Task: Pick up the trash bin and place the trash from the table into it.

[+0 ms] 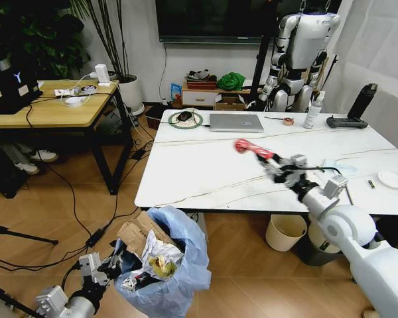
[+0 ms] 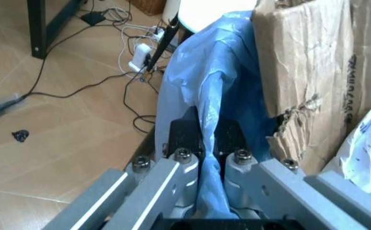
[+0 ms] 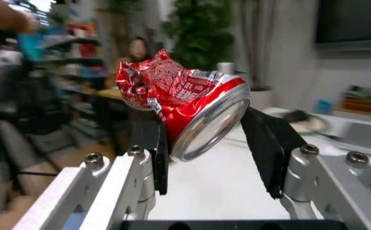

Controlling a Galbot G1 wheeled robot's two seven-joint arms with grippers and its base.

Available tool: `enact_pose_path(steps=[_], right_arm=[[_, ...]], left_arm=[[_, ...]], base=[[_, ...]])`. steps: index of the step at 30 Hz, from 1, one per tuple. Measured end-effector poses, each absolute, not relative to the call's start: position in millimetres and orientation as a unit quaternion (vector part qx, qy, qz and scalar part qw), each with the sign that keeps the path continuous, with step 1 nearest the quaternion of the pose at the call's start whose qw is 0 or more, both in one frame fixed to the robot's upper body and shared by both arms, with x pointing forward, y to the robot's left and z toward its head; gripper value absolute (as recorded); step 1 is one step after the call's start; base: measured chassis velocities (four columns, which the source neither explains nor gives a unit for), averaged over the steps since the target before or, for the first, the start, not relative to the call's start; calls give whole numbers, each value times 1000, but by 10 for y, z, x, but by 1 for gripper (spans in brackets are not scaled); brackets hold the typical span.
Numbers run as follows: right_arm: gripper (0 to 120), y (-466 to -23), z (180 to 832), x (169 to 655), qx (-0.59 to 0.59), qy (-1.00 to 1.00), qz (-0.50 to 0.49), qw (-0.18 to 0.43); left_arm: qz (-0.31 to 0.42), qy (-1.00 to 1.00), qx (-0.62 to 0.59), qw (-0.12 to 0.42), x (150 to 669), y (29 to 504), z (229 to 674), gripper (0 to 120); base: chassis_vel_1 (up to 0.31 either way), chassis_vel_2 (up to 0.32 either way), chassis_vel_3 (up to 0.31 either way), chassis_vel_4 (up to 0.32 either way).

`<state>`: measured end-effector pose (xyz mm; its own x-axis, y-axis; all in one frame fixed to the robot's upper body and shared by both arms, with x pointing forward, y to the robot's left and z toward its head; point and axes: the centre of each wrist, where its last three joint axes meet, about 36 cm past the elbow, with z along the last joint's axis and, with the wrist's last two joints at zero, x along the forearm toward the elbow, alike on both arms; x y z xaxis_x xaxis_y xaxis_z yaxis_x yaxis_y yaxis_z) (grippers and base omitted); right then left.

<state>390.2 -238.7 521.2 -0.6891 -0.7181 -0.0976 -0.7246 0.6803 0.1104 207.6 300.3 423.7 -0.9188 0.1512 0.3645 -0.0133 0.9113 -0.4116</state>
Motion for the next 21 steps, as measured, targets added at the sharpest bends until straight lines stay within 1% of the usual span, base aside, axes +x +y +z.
enact_pose_path(steps=[2,4,5,9,12,15,18,21], right_arm=[[37,-2065,5228,3732,-439,894,88,20],[37,-1841,5213,3610,-470,877,101,13],[37,-1841,5213,3610,-470,877,101,13],[37,-1434,4996,3327,-540,834,107,-25],[37,-1342,4887,3257,-555,825,100,-38],[37,-1202,4588,3220,-563,820,73,-68],[36,-1186,4457,3240,-557,825,56,-82],[36,-1227,4260,3279,-534,839,11,-105]], left_arm=[[207,-958,-36,197,2069,2999,4254,0],[207,-958,-35,197,2062,2998,4261,0],[207,-958,-35,197,2062,2998,4261,0],[208,-957,-34,201,2028,2981,4258,0],[209,-956,-35,202,2021,2966,4250,0],[211,-955,-33,205,2012,2936,4218,0],[212,-955,-32,205,2005,2920,4210,0],[210,-955,-31,208,1990,2903,4194,0]], base=[[0,0,0,0],[0,0,0,0],[0,0,0,0],[0,0,0,0],[0,0,0,0],[0,0,0,0],[0,0,0,0],[0,0,0,0]])
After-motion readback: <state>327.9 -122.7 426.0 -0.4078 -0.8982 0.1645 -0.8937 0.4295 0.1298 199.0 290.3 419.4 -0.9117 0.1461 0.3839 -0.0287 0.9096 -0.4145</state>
